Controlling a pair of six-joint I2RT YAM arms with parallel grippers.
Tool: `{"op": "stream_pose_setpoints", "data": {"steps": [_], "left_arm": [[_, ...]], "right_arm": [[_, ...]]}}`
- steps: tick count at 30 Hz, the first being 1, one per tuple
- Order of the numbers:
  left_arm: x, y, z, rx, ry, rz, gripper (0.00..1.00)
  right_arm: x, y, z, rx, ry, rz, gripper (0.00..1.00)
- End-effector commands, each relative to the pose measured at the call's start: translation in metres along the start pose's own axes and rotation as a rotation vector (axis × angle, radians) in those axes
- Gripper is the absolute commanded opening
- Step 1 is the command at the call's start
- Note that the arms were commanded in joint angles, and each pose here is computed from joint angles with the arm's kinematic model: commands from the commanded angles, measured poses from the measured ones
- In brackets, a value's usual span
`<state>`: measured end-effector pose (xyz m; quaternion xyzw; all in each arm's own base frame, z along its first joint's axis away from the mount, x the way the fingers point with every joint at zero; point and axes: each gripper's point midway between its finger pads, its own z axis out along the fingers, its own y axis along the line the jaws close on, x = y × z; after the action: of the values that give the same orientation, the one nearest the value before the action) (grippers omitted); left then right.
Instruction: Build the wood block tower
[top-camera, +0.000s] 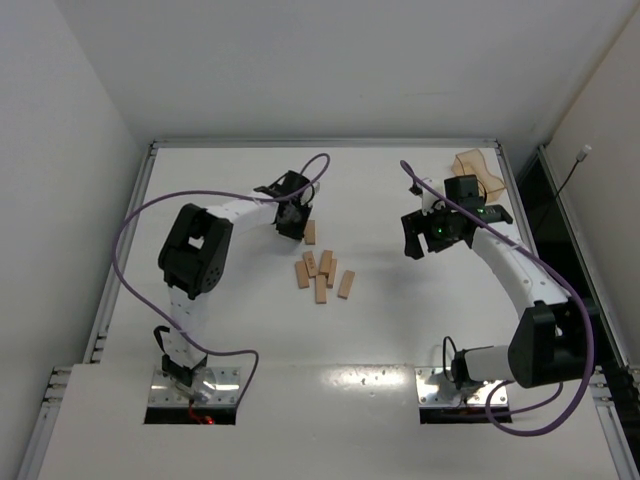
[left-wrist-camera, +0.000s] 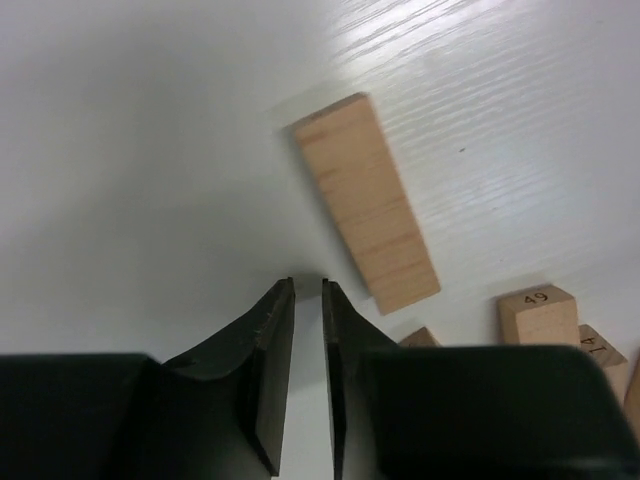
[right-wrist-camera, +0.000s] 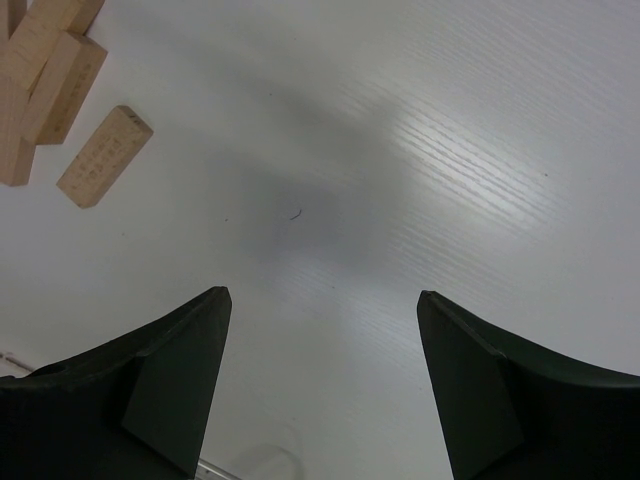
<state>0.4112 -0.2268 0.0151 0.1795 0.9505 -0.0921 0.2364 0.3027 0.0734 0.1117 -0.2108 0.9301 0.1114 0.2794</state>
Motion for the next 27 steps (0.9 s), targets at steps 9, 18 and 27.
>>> {"op": "stream_pose_setpoints", "data": {"steps": [9,18,27], "left_arm": [[-0.023,-0.014,-0.111,-0.043,-0.137,-0.187,0.74],[0.060,-0.055,-0.104,0.024,0.067,-0.320,0.81],[0.073,-0.053,-0.077,-0.017,0.136,-0.378,0.73]], "right_arm": [[-0.002,0.002,-0.001,-0.013,-0.034,-0.009,0.73],[-0.002,0.002,-0.001,-0.013,-0.034,-0.009,0.73],[0.000,0.004,-0.006,-0.011,-0.041,-0.011,0.73]]}}
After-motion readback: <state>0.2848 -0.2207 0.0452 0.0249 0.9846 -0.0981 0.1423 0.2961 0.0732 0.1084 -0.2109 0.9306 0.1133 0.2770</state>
